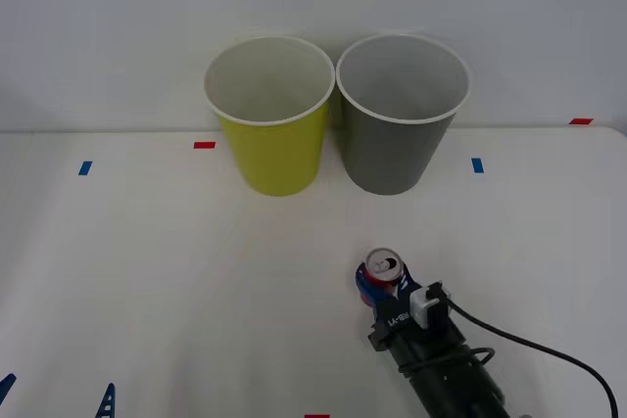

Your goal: Put cans in the gray bin and PET bottles in the light green bin.

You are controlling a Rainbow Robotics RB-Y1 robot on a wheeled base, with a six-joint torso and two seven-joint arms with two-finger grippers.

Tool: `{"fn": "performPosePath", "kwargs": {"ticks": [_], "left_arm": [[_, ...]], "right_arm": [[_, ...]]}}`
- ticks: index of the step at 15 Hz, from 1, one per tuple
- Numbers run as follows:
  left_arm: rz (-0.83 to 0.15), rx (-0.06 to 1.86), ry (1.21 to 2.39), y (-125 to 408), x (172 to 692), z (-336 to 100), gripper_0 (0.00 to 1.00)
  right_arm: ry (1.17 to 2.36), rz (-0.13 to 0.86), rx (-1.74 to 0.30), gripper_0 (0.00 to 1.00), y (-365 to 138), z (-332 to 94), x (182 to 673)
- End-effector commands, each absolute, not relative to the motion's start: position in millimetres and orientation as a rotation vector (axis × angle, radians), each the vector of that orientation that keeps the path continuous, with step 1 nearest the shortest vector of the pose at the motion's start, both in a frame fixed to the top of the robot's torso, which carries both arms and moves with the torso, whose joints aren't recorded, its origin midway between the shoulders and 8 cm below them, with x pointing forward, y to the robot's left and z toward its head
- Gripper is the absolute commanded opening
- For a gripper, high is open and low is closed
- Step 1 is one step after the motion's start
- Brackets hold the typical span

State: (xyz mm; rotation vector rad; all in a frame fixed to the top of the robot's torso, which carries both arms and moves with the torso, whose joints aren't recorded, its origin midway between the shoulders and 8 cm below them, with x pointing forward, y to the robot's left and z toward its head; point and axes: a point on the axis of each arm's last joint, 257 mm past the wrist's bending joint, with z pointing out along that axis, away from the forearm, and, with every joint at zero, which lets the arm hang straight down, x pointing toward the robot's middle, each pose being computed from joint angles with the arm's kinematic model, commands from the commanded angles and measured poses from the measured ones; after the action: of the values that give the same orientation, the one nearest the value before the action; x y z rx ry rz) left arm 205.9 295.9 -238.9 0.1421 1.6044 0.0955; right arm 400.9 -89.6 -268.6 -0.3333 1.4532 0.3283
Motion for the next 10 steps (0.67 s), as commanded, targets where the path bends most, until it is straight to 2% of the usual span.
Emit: {"fn": "performPosePath", "kwargs": {"ticks": [1, 5, 8, 10], "left_arm": [[0.095, 0.142, 1.604, 295.9, 205.9, -238.9, 1.00], [0.095, 0.142, 1.604, 295.9, 205.9, -238.9, 1.00], [0.095, 0.142, 1.604, 295.9, 205.9, -238.9, 1.00], [0.095, 0.142, 1.604, 295.9, 205.9, -238.9, 1.00]], "right_arm": [[1.466, 0.289, -0.319, 0.05, -106.6, -253.8, 401.3], [1.494, 0.248, -0.265, 0.05, -127.3, -208.3, 393.8], [1.458, 0.223, -0.212, 0.04, -148.2, -181.8, 398.2], [1.473, 0.211, -0.191, 0.03, -154.3, -160.2, 401.9]]}}
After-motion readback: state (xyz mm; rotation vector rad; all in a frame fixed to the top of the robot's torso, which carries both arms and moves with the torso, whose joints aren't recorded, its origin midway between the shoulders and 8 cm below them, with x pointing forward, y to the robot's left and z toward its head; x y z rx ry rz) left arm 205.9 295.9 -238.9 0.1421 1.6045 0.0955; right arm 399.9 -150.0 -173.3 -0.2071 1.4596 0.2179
